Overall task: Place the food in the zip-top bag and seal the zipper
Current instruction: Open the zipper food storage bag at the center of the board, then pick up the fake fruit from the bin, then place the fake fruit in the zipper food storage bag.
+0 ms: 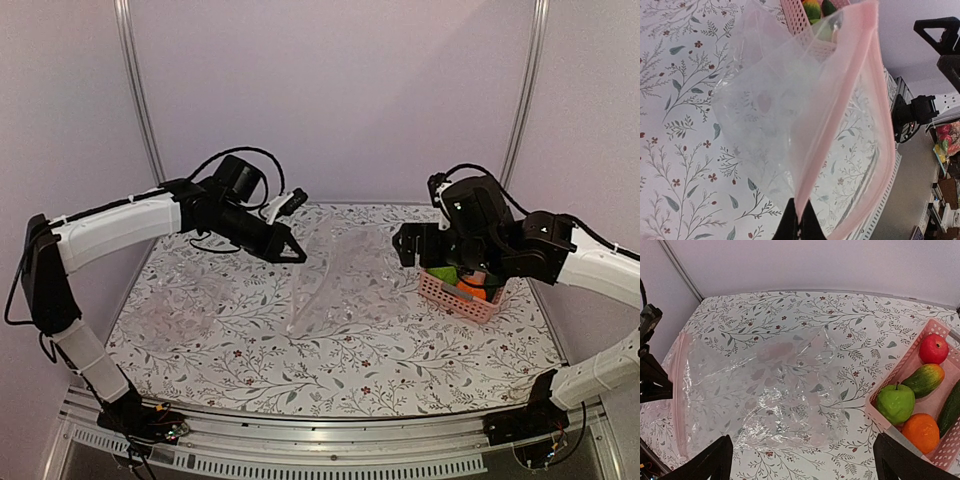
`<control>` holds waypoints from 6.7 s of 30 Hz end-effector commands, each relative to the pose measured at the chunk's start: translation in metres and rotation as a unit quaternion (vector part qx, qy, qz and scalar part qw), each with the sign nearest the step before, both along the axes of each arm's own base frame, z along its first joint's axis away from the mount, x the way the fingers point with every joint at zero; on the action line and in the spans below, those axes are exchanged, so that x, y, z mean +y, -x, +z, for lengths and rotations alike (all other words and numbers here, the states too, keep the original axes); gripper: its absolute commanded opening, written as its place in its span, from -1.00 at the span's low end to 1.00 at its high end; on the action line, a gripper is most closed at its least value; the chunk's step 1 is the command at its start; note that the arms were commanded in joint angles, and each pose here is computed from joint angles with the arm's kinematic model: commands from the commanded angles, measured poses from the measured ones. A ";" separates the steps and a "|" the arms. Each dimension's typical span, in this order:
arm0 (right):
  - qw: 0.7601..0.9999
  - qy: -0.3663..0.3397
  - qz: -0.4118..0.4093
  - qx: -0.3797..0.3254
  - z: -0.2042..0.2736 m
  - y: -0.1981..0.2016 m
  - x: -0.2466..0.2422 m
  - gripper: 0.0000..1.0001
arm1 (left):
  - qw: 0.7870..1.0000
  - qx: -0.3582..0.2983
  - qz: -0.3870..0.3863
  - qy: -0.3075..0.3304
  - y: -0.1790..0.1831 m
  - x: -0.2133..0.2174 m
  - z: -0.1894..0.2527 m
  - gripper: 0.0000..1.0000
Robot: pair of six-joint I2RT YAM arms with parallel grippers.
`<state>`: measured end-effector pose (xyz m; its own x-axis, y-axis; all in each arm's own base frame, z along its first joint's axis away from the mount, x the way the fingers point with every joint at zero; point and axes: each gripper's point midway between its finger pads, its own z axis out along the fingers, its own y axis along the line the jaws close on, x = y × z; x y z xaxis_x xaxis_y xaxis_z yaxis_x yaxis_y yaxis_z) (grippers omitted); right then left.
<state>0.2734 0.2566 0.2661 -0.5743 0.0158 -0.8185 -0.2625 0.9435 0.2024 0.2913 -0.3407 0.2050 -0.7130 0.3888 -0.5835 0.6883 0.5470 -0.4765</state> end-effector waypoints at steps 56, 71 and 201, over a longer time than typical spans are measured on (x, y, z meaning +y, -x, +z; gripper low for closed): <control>0.944 0.071 -0.128 0.294 -0.213 -0.104 -0.140 0.60 | 0.998 -0.033 0.026 0.051 0.001 0.025 0.037 -1.00; 0.952 0.062 -0.140 0.265 -0.192 -0.106 -0.144 0.43 | 0.998 -0.030 0.026 0.051 0.001 0.025 0.035 -1.00; 0.940 -0.002 0.342 0.012 -0.036 0.037 0.149 0.50 | 0.975 0.019 -0.044 0.217 0.090 -0.041 0.126 -1.00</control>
<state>0.2191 0.4147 0.2540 -0.4358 -0.3332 -0.8361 -0.8422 0.4786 0.2482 0.2105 -0.3811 0.3129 -0.7327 0.1894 -0.6536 0.6782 0.2822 -0.6785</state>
